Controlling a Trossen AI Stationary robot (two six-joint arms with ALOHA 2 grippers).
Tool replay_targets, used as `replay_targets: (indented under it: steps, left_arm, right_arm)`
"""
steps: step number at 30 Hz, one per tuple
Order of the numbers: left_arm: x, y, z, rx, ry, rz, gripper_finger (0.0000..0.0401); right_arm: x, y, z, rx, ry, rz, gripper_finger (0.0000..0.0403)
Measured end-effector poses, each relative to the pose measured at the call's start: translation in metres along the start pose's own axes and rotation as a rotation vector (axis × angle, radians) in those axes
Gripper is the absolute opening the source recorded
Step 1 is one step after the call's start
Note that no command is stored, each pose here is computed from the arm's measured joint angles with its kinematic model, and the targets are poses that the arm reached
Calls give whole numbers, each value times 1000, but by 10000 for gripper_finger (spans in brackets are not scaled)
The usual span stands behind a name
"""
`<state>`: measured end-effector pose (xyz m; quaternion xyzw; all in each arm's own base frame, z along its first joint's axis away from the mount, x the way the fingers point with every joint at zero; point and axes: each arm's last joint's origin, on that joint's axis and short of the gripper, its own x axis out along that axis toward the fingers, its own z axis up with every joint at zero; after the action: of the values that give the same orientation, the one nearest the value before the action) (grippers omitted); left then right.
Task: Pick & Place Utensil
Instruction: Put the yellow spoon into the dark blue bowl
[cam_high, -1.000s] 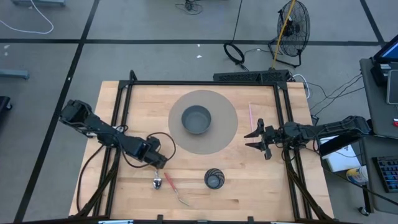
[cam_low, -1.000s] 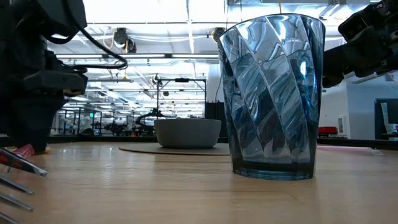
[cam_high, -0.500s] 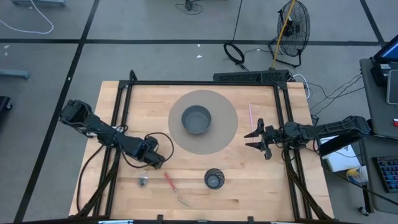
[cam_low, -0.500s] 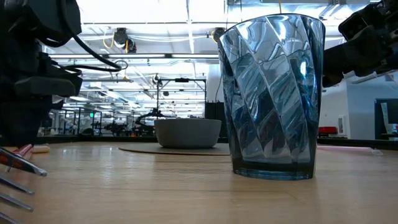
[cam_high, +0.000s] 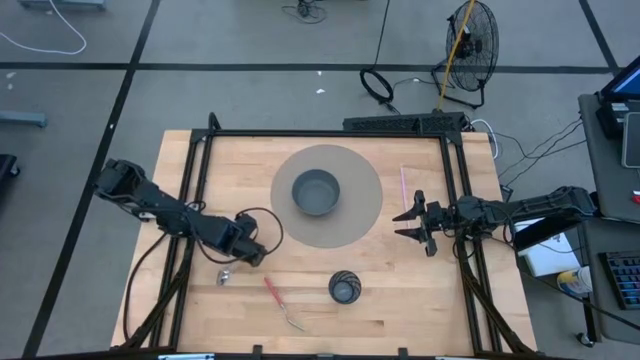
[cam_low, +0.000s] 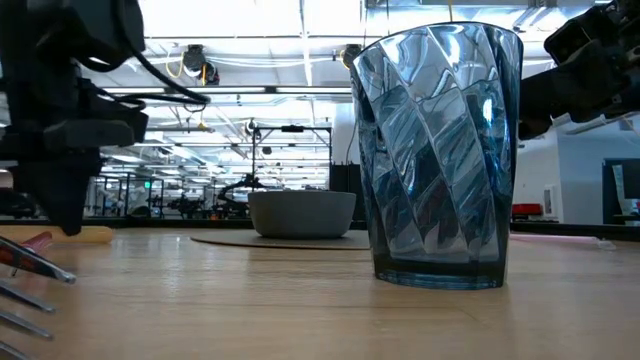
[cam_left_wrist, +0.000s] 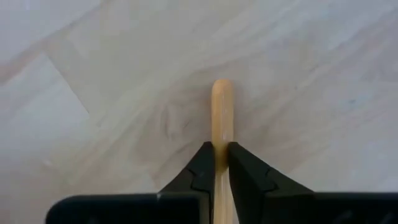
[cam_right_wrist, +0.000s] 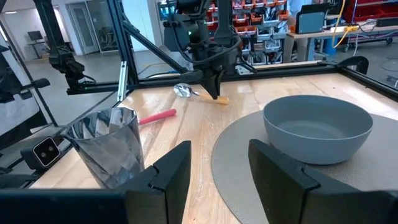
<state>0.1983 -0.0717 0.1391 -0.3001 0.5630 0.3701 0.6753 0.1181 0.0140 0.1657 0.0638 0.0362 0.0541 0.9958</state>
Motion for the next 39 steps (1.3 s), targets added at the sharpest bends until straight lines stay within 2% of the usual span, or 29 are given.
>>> replay_targets:
  steps: [5,15,23,30,39]
  left_arm:
    - [1,0,7,41,27,-19,34]
    - [3,-3,8,100,29,-59,116]
    - [1,-4,0,138,113,-74,146]
    - [-2,-4,-15,174,203,-76,143]
    - [-5,-4,-30,266,229,-68,119]
  right_arm:
    - [0,0,0,13,4,0,155]
    - [2,0,-4,12,37,-5,155]
    - [4,-1,-5,13,56,-8,155]
    - [4,-1,-5,11,53,-7,155]
    - [4,0,-4,12,37,-5,155]
